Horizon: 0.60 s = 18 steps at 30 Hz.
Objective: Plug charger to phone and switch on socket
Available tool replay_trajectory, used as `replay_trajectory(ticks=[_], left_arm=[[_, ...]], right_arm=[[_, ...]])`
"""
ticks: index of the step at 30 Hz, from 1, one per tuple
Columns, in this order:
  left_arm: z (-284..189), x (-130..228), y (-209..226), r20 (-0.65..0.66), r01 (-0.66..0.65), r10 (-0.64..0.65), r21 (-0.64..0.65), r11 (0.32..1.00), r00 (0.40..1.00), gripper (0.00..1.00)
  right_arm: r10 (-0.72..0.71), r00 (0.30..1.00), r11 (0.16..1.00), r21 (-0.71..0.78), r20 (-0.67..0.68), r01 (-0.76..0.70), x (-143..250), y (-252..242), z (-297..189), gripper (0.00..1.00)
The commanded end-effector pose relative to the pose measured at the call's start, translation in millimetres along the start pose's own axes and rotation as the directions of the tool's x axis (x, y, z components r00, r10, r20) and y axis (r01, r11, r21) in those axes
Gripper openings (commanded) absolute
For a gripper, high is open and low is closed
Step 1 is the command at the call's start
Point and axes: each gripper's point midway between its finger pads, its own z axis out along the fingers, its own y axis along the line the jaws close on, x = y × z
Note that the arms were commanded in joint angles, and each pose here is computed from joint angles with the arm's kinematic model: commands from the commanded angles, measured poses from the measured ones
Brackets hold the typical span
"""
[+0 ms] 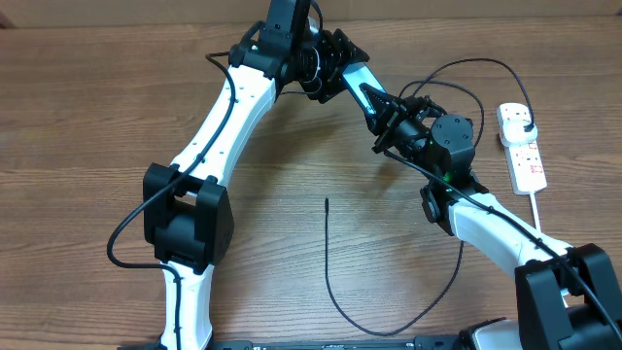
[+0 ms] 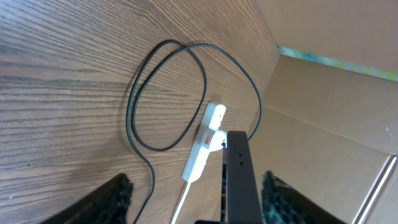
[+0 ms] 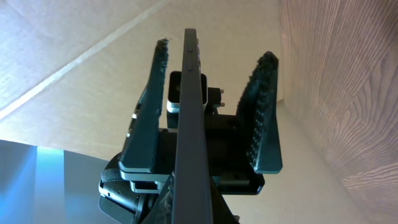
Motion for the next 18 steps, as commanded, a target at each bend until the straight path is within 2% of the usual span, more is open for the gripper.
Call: replay_trajectory(ticks=[1, 3, 10, 13, 18], left_arm=[[8.2, 0.6, 5.9, -0.007, 0.008, -0.008, -0.011, 1.0, 1.0, 0.55], [8.2, 0.3, 5.3, -0.006, 0.006, -0.006, -0.008, 1.0, 1.0, 0.5], [8.2, 0.0, 4.7, -0.005, 0.004, -0.004, -0.006, 1.0, 1.0, 0.48], [8.2, 0.3, 4.1, -0.007, 0.003, -0.003, -0.003, 1.0, 1.0, 0.39], [8.2, 2.1, 1.2, -0.019, 0.018, -0.018, 0.009, 1.0, 1.0, 0.32]], right_arm=[[0.12, 0.992, 0.992, -0.038, -0.023, -0.121, 8.8, 14.8, 1.2, 0.04], [0.12, 0.992, 0.992, -0.038, -0.023, -0.121, 8.8, 14.8, 1.2, 0.04], [0.12, 0.992, 0.992, -0.036, -0.025, -0.121, 9.2, 14.5, 1.2, 0.04], [0.12, 0.992, 0.992, -0.035, -0.026, -0.121, 9.3, 14.4, 1.2, 0.04], [0.12, 0.992, 0.992, -0.031, -0.032, -0.121, 10.4, 13.8, 1.2, 0.04]])
